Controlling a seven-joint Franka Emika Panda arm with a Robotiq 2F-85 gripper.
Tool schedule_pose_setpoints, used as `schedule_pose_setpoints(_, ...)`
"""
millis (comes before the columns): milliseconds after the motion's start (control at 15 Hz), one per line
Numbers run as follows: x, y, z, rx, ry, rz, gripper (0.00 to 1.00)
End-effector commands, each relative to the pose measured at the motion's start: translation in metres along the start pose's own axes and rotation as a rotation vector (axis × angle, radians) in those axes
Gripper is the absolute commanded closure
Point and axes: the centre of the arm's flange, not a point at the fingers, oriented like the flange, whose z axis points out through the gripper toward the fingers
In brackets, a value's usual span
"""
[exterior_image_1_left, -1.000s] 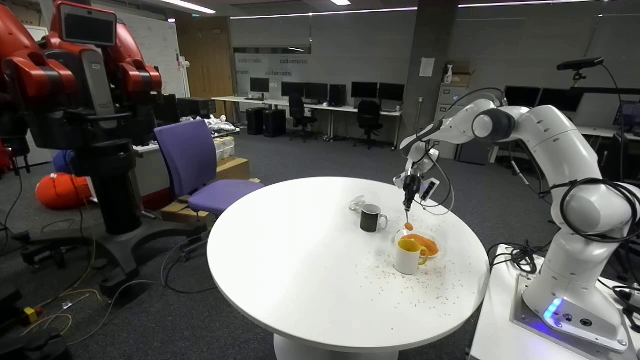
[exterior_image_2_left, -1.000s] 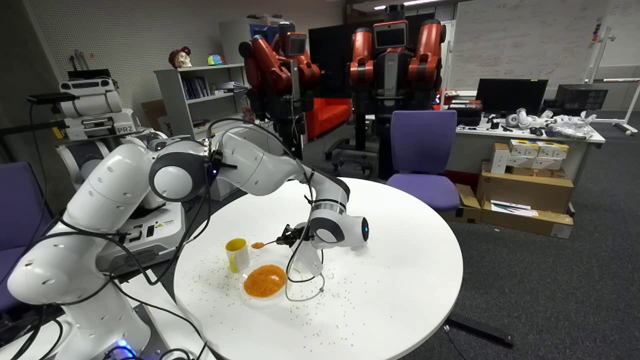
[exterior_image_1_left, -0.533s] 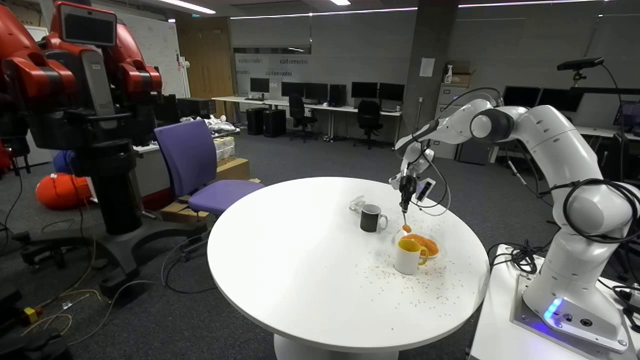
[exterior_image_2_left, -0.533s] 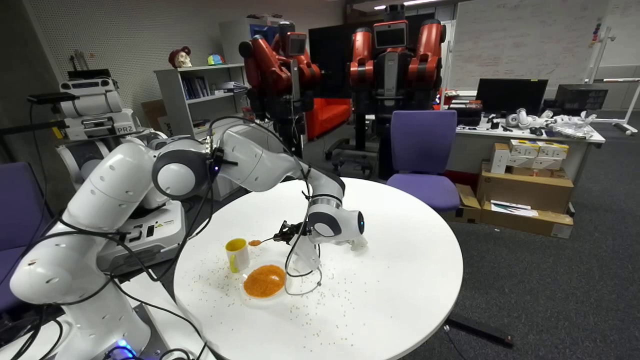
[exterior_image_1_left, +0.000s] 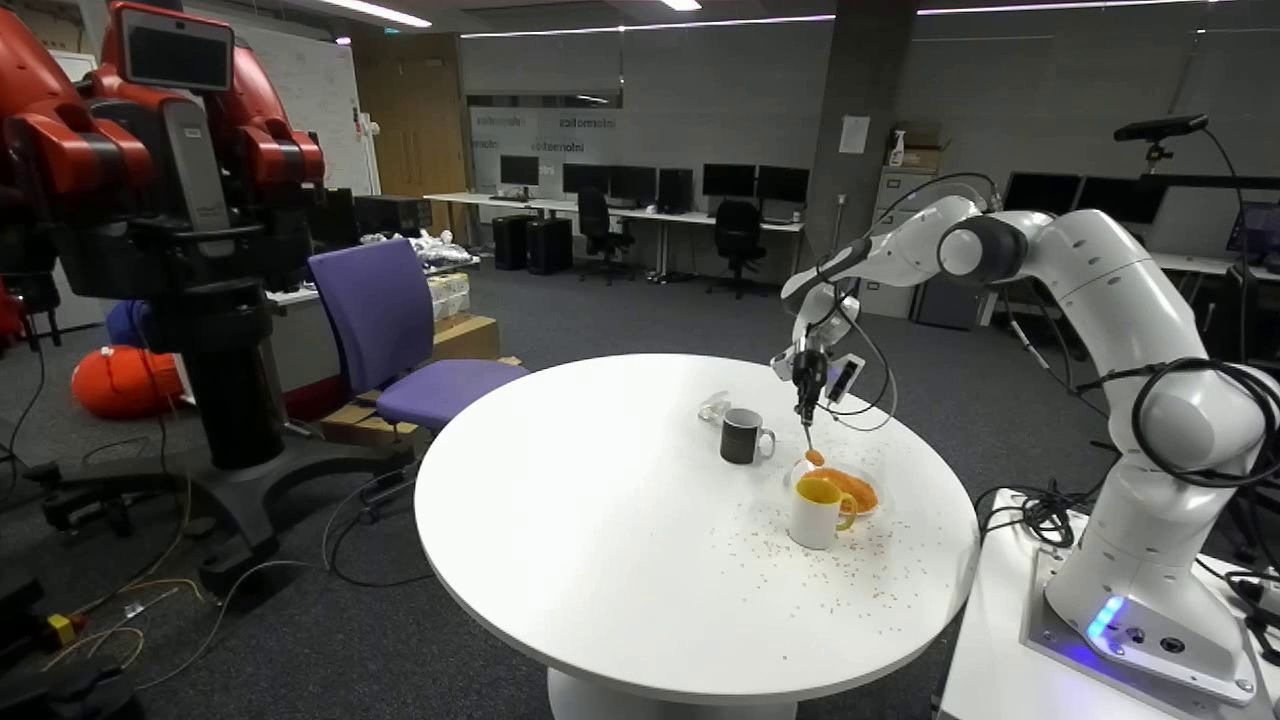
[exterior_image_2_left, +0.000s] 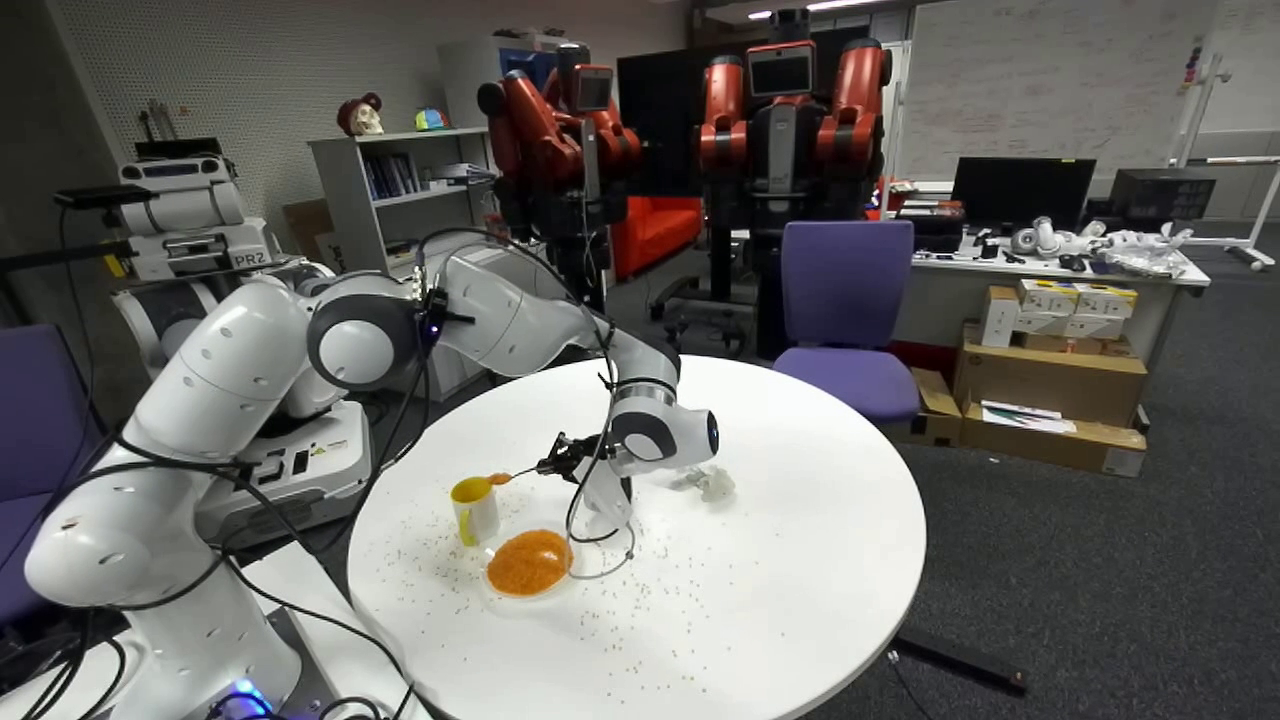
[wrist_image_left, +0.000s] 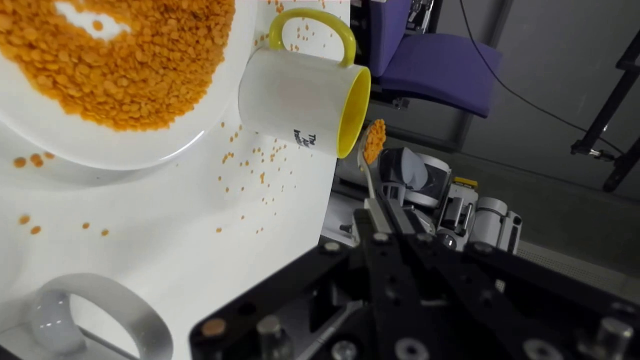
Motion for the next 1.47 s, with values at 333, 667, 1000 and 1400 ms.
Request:
schedule_pose_setpoints(333,0.015,-0.034,0.005,0.027,-0.070,0.006,0.99)
schedule_pose_setpoints(667,0.021,-0.033,0.016,0.028,-0.118,0.001,0.99)
schedule_pose_setpoints(1000,0.024,-0.036,0.023,0.023,-0.155,-0.011,0.99)
schedule_pose_setpoints(1400,0.031,-0.040,0.034,0.017,-0.187,-0.031,0.99)
